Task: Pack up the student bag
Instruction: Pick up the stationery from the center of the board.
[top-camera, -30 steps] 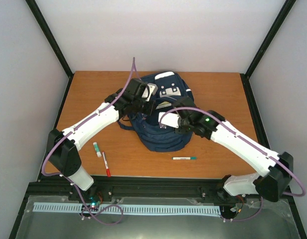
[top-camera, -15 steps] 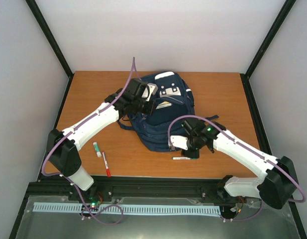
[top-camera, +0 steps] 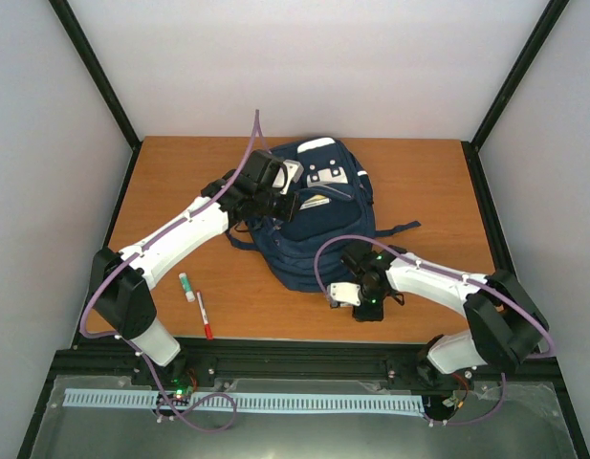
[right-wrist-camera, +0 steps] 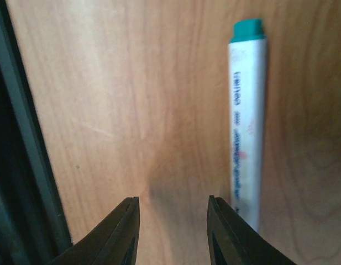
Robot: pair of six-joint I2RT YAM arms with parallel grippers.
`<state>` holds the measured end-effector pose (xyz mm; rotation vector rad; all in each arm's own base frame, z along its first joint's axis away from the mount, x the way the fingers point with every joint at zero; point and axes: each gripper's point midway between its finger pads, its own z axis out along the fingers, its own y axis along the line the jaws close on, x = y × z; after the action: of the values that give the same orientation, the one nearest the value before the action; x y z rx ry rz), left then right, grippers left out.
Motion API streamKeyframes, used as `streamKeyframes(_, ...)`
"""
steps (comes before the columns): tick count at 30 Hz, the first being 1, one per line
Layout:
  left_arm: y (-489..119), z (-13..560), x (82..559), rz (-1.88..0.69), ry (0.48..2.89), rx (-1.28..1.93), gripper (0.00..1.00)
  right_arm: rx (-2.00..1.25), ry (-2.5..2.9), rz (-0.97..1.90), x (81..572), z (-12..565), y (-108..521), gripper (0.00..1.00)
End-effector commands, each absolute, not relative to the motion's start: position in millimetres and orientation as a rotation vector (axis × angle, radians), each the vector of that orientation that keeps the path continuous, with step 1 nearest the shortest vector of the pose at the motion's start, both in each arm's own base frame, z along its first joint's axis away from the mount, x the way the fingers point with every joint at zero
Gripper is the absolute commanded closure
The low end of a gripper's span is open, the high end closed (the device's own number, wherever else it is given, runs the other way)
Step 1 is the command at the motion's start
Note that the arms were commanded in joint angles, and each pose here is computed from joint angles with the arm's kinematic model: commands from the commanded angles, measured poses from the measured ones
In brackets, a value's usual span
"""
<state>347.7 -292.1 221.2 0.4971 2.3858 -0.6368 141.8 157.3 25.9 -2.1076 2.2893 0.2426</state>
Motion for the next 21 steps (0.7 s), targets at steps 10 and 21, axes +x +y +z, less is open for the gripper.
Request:
streamKeyframes(10, -303.8, 273.9, 354.2, -0.759, 2.261, 0.462, 0.97, -2.016, 2.171, 0.216, 179.6, 39.0, 196.1, 0.69)
streamKeyframes(21, -303.1, 275.5, 354.1, -0.757, 2.257, 0.464, 0.97, -2.069, 2.175, 0.12, 184.4, 21.6, 197.5, 0.71)
